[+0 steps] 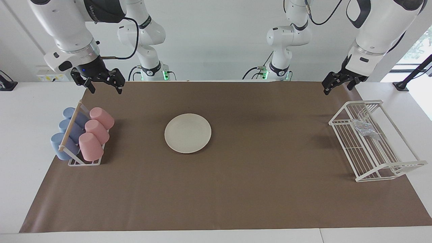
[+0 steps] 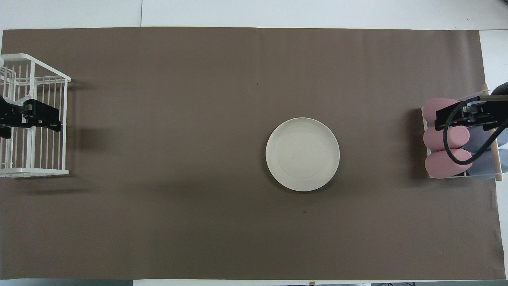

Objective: Wipe plate with sponge

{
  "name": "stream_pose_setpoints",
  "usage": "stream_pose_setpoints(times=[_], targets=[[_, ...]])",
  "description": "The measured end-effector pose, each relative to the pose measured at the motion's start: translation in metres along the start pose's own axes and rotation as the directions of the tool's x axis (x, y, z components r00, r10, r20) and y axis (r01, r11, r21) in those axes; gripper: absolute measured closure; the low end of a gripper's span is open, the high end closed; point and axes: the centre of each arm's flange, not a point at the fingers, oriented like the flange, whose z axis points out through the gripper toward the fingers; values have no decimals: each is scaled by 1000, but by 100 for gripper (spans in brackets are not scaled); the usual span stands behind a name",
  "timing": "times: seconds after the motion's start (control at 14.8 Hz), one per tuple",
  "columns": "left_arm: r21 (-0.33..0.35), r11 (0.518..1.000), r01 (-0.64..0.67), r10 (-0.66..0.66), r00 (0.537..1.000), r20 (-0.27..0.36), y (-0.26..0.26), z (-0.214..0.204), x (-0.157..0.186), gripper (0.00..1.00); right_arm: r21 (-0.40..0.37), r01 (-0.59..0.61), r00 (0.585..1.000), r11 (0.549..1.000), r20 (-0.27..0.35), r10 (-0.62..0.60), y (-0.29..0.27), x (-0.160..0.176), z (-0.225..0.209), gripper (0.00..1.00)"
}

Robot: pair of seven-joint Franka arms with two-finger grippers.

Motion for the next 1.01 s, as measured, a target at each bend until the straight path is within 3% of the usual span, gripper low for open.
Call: stream_pose_setpoints(times=[0.14,0.34,1.01], targets=[[-25,1000,-6,7,1000,10,8,6,-3,0,0,0,1000,1000,-1,0,0,0,0,0],[-83,993,86,-86,996,-2,19,12,1,0,0,2,1000,1000,-1,-2,-1,0,0,0],[-85,994,74,-73,997,10,18,8,-2,0,-1,17,1000,1000,-2,-17,-9,0,-1,0]])
